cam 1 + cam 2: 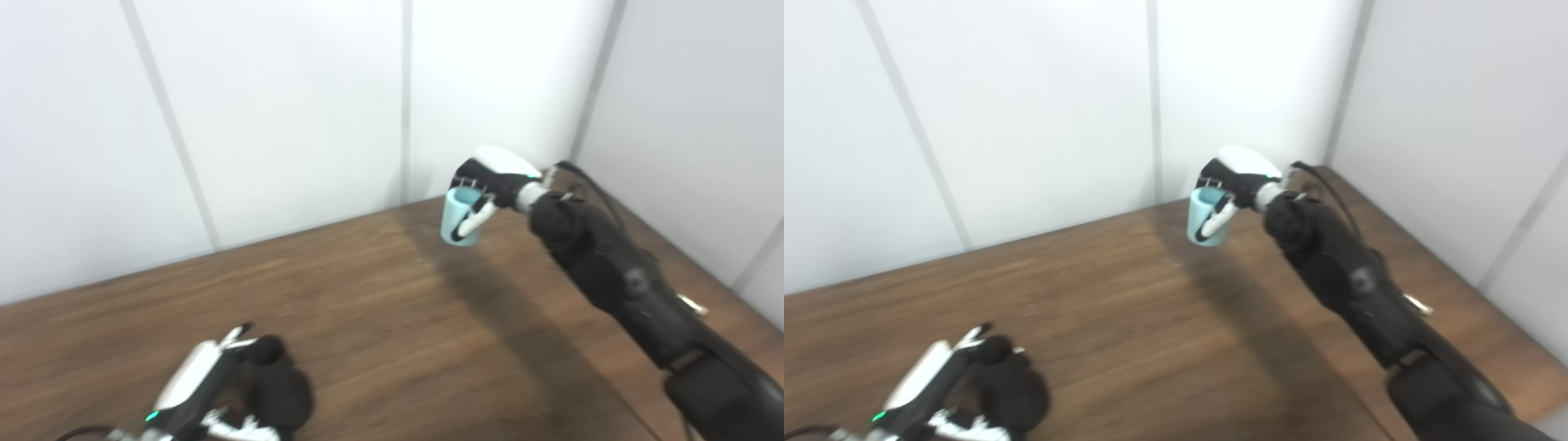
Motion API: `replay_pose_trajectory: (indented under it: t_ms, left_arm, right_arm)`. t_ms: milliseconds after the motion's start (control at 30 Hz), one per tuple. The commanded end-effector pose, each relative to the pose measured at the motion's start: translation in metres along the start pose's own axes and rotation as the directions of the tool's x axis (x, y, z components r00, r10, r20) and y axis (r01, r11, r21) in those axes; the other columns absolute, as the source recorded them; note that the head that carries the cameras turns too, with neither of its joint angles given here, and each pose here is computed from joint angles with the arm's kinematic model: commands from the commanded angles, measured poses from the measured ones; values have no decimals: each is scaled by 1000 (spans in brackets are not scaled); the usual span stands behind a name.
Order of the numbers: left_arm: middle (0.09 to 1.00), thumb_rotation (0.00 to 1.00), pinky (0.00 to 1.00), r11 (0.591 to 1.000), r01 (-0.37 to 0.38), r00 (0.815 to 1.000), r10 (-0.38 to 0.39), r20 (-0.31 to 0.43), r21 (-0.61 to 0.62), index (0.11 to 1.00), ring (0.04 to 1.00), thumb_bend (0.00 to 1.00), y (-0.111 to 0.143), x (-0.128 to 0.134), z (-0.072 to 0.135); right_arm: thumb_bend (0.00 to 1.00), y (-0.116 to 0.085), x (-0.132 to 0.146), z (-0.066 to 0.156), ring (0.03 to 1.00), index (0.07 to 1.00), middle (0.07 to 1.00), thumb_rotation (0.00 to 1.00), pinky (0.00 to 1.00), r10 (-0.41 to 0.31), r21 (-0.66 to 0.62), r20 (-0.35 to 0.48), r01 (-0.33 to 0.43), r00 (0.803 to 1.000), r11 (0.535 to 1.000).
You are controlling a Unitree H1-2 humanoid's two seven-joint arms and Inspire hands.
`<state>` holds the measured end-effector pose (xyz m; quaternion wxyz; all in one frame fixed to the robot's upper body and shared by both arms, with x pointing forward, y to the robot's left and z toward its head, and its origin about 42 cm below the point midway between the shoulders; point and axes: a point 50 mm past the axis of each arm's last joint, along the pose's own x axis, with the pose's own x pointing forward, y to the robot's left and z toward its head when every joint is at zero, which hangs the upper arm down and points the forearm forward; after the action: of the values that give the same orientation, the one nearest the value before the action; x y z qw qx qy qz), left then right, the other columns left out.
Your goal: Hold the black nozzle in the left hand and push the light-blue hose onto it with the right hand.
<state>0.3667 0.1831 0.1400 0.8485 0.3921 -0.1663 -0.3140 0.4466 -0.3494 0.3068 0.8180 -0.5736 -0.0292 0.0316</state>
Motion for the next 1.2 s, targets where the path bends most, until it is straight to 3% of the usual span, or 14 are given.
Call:
replay_pose_trajectory:
  t_ms: [0,133,267,500,733,900,1167]
  left_arm:
    - [466,0,1000,986,165,970,-156,-185,32,493,614,526,-29,-12,-21]
    - [446,0,1000,985,169,969,-158,-192,43,502,610,525,-31,0,-14]
    - [442,0,1000,983,175,966,-163,-198,46,504,608,525,-35,9,-9]
    - [440,0,1000,980,191,959,-176,-221,48,504,611,525,-41,23,1]
    - [435,0,1000,975,213,950,-194,-246,55,507,614,524,-47,33,12]
    - [448,0,1000,975,217,948,-198,-248,52,502,609,525,-48,36,17]
    - [464,0,1000,978,204,953,-189,-236,43,496,605,526,-50,38,20]
  right_arm:
    - [504,-46,3,26,450,482,479,0,392,-114,-20,126,118,985,993]
    - [503,-53,-5,55,451,482,483,0,378,-123,1,255,127,959,992]
    - [502,-57,-18,83,451,487,490,0,360,-140,47,375,131,917,990]
    - [501,-57,-36,119,456,487,493,0,357,-154,132,515,99,843,986]
    - [501,-63,-44,140,461,482,497,0,354,-131,153,597,48,792,987]
    - [500,-59,-48,160,458,485,498,0,349,-91,147,670,-11,737,989]
    - [500,-54,-49,177,460,488,495,0,351,-34,106,711,-60,702,993]
